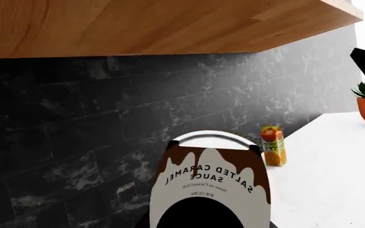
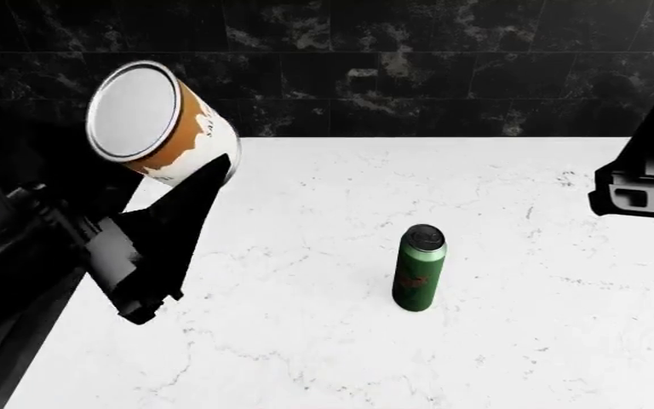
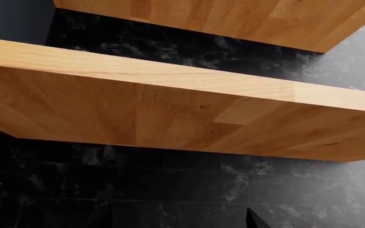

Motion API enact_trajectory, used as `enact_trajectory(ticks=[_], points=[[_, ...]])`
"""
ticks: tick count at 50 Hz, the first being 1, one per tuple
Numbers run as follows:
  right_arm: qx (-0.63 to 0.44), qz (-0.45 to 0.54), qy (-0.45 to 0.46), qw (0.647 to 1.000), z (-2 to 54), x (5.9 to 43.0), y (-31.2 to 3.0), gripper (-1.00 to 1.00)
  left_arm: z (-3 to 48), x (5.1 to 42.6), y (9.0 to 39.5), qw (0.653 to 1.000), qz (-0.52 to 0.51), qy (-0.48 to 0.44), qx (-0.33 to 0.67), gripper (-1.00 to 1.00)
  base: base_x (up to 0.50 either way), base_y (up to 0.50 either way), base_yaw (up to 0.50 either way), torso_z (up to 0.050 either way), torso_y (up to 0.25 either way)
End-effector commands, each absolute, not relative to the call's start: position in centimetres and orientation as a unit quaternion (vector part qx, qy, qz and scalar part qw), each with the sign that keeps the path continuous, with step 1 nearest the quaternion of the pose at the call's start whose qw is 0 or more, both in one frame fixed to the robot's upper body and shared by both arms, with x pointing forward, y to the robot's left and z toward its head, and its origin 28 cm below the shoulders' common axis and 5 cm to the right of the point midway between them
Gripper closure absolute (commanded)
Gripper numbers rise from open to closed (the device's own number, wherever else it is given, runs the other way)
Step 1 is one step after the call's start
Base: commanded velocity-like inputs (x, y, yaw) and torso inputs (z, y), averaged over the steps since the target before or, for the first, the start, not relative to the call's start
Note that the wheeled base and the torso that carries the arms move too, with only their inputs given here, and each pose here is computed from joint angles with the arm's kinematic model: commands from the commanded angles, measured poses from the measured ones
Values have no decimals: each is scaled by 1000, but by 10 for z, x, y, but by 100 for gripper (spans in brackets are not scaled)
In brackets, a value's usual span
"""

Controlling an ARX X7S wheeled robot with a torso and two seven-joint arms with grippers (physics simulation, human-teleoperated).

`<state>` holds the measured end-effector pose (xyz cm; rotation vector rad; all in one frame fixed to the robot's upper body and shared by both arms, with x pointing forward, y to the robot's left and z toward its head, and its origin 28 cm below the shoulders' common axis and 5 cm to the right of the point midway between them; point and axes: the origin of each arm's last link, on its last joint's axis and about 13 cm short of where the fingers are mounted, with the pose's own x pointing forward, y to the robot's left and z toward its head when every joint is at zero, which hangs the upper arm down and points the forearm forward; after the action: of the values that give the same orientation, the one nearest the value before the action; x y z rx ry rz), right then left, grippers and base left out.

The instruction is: Pick the cans from the counter and place them in their designated side in the cabinet.

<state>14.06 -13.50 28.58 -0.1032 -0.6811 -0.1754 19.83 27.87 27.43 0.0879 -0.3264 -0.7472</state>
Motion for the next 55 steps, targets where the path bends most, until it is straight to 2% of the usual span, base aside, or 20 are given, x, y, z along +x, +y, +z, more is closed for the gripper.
enact_trajectory(ticks=[1, 16, 55], points=[[-49, -84, -333, 938, 285, 141, -134, -100, 299, 199, 296, 943, -256, -213, 24, 100, 0, 0, 0, 0, 0], [-45, -85, -334, 938, 283, 140, -135, -100, 326, 195, 307, 945, -136, -289, 71, 100, 0, 0, 0, 0, 1], [-35, -79, -334, 938, 282, 143, -133, -100, 413, 189, 321, 919, -37, -376, 110, 100, 0, 0, 0, 0, 1]])
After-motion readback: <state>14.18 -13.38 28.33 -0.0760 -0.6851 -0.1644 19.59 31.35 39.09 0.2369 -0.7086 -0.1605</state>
